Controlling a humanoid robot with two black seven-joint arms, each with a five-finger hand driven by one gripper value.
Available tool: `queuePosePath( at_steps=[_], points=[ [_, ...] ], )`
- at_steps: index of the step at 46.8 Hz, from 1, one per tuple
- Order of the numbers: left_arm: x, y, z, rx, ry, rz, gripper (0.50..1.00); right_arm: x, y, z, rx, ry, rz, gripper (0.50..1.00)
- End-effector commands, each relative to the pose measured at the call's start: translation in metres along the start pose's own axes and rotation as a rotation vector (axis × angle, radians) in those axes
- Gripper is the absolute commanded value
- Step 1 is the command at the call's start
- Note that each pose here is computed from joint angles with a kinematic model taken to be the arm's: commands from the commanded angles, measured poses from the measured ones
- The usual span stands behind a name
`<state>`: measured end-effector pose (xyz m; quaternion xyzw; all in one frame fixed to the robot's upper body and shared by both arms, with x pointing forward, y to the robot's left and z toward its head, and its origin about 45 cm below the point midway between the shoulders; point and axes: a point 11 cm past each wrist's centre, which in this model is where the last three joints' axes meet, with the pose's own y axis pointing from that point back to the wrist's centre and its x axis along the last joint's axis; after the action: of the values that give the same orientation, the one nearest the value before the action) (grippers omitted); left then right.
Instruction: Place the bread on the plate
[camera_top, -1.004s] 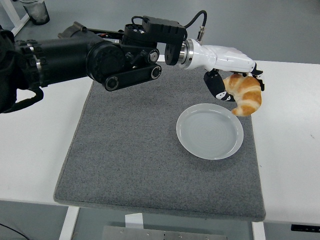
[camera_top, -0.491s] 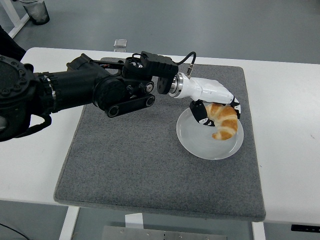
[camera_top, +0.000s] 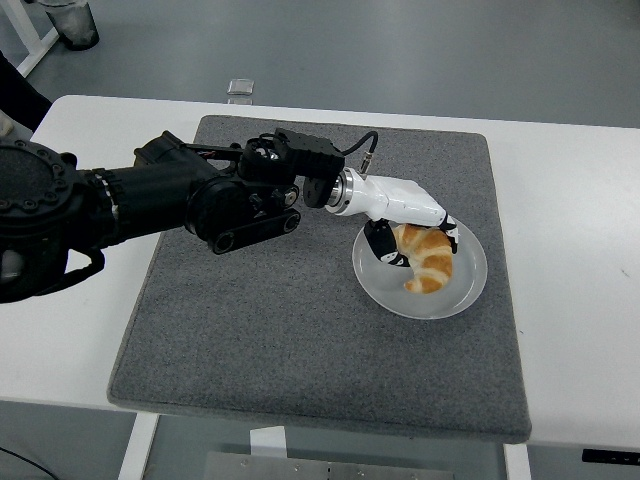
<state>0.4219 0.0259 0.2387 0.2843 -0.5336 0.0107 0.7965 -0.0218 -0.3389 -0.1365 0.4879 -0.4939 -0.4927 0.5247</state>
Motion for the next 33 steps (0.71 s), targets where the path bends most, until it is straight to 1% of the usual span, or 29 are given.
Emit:
queuePosePath(
  at_steps=[1,7,23,29,33],
  points=[
    [-0.002,0.000,-0.001,0.003,0.004,-0.001,0.500,0.000,0.000,0.000,0.000,0.000,0.000,0.952],
    [-0.010,0.000,-0.004,0.011,0.010,-0.014,0.500,0.000,0.000,0.000,0.000,0.000,0.000,0.952],
    [-0.014,0.000,-0.006,0.017,0.005,-0.009,0.500,0.000,0.000,0.000,0.000,0.000,0.000,0.952],
    [-0.020,0.002,-0.014,0.041,0.012,-0.001,0.500,0.000,0.000,0.000,0.000,0.000,0.000,0.952],
    [-0.018,0.005,-0.020,0.060,-0.001,0.031,0.500,0.000,0.000,0.000,0.000,0.000,0.000,0.952]
  ],
)
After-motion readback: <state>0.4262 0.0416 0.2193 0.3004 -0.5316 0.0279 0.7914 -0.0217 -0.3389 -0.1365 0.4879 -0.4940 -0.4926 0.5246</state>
